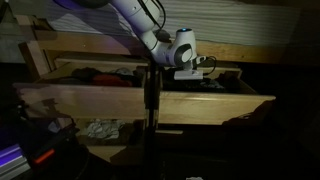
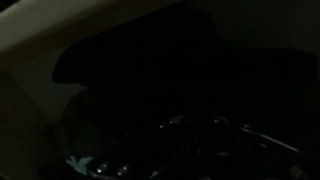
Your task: Pick a cloth in the right drawer and put it in the left drawer
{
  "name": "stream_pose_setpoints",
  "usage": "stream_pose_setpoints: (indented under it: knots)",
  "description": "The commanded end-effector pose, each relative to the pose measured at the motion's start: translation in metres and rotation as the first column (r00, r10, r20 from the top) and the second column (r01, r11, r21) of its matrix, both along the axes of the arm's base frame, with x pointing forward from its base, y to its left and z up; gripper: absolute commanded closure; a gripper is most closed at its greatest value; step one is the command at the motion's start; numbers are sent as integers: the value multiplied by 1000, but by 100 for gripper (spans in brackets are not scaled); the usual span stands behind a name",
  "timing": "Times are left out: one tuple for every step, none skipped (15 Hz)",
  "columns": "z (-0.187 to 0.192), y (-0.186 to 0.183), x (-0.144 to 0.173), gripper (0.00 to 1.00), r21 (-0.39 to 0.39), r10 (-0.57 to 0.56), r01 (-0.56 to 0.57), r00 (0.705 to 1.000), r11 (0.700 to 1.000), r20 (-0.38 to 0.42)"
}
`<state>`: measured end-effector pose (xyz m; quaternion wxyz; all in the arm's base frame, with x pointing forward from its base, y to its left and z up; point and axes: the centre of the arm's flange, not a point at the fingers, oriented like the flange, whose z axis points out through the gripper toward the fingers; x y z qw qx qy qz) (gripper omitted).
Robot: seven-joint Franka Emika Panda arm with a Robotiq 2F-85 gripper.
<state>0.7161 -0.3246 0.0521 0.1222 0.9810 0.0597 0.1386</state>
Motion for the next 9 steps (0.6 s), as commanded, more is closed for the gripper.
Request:
stream_pose_setpoints:
  knots:
    - [66, -16, 0, 98, 69, 59, -57, 998, 996, -36]
    - [80, -19, 0, 98, 86, 66, -61, 996, 994, -58]
    - [95, -23, -1, 98, 110, 74, -65, 994, 992, -80]
    - [110, -26, -2, 98, 136, 88, -74, 991, 988, -103]
    - [129, -31, -12, 98, 153, 90, -71, 988, 986, -125]
    - [146, -38, -20, 98, 159, 82, -60, 987, 985, -136]
    - [169, -39, -25, 98, 151, 68, -47, 988, 987, -142]
    - [192, -42, -31, 98, 138, 56, -37, 988, 990, -142]
    - [215, -42, -35, 98, 120, 40, -24, 990, 992, -132]
